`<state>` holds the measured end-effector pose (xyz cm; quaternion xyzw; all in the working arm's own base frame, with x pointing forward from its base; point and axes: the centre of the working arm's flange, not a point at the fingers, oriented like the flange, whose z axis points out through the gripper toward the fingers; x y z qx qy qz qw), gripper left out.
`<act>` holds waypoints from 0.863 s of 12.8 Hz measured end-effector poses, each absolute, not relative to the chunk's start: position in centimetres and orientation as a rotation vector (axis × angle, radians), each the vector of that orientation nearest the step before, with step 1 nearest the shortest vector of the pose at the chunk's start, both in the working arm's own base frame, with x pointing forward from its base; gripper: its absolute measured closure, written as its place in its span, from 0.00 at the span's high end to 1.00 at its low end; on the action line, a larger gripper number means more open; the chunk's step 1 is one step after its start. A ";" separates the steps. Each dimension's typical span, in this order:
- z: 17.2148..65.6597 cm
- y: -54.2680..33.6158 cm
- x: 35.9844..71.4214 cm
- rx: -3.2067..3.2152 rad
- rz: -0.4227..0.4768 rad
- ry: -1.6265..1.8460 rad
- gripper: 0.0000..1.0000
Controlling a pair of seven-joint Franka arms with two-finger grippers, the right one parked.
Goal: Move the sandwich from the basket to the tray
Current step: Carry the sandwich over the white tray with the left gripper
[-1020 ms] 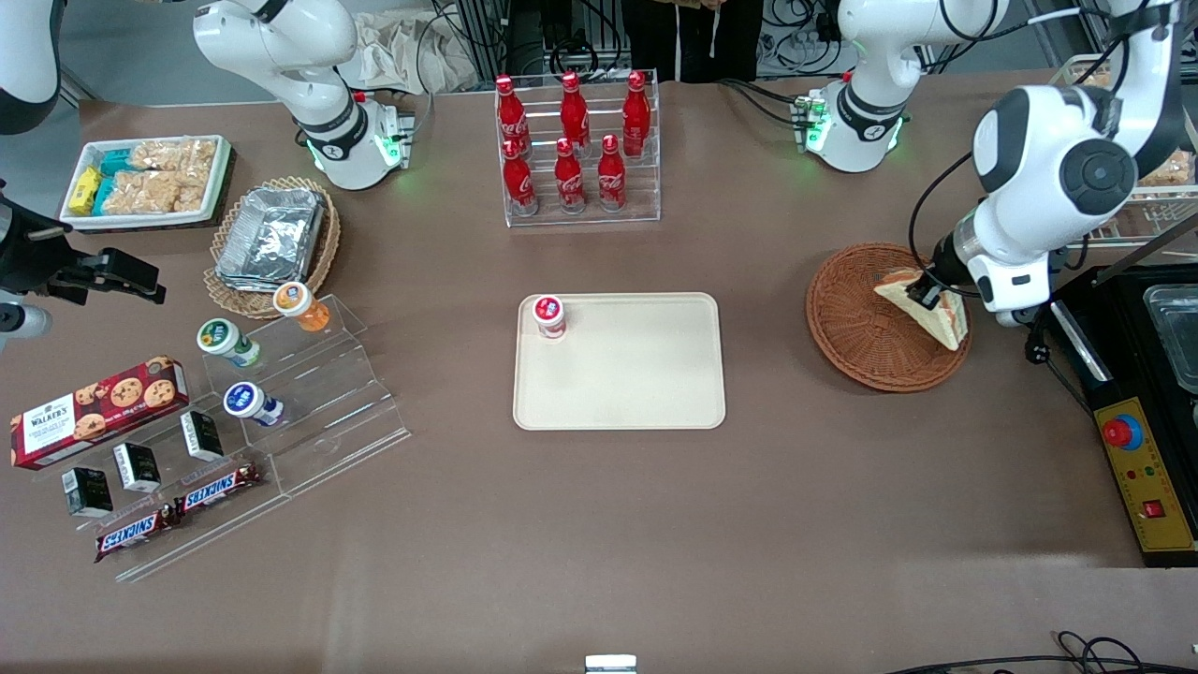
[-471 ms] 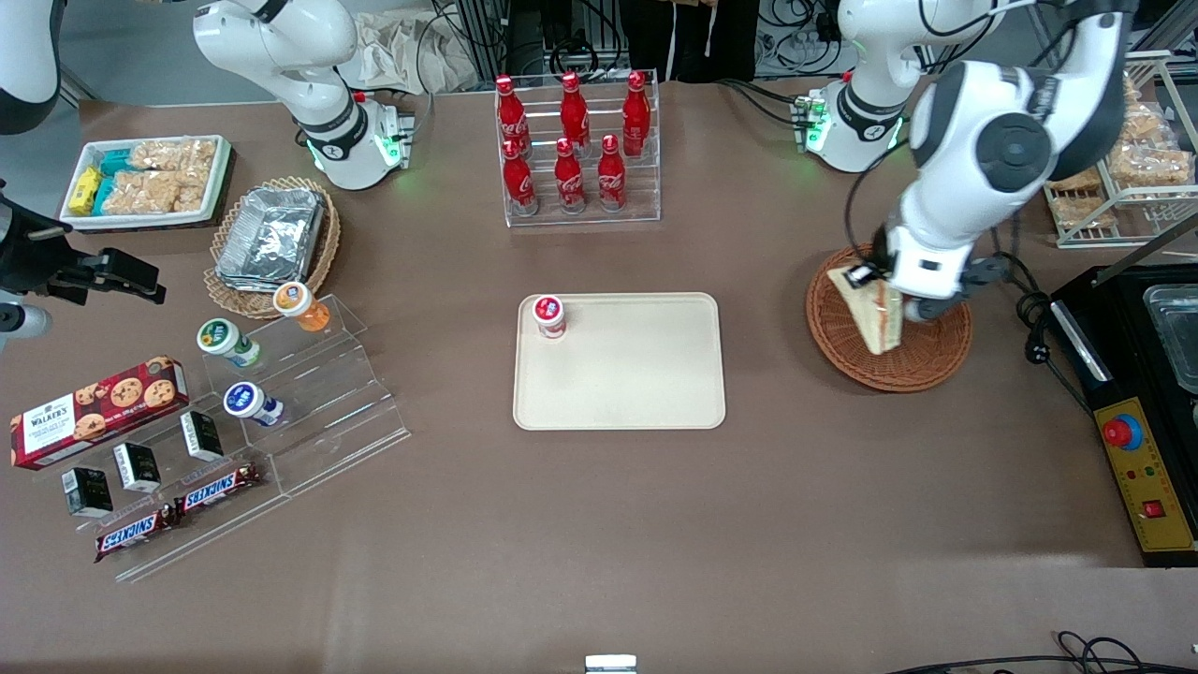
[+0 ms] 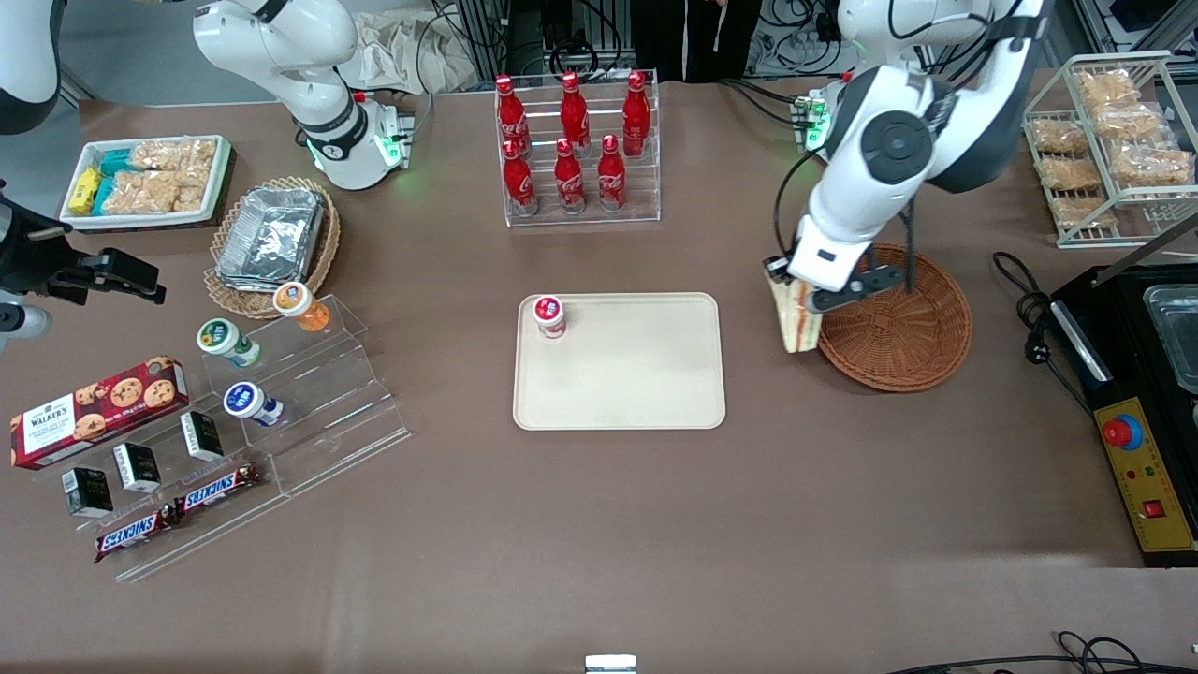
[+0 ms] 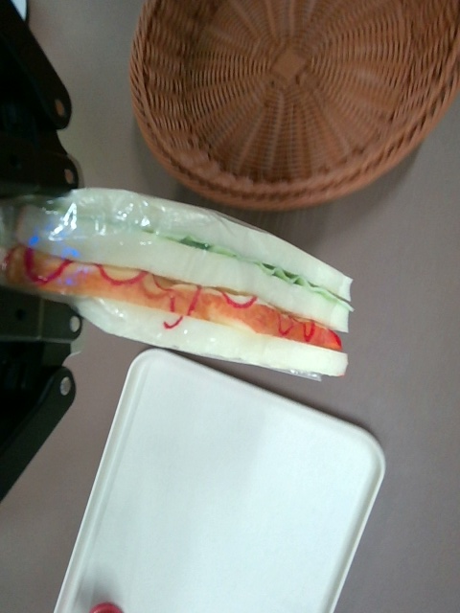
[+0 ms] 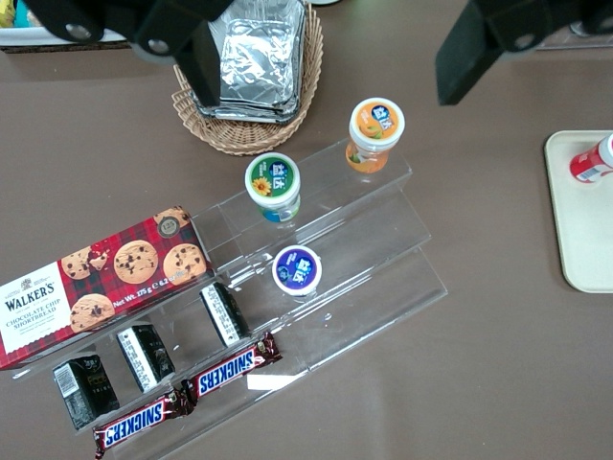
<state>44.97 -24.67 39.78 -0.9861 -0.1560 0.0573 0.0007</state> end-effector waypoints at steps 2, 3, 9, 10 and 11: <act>38.8 -26.7 45.1 -3.103 0.206 -0.478 0.32; 38.4 -27.8 45.3 -3.098 0.209 -0.466 0.32; 32.4 -32.5 47.0 -3.079 0.177 -0.321 0.33; 31.1 -32.9 47.0 -3.074 0.177 -0.286 0.33; 29.9 -33.4 46.9 -3.066 0.184 -0.249 0.33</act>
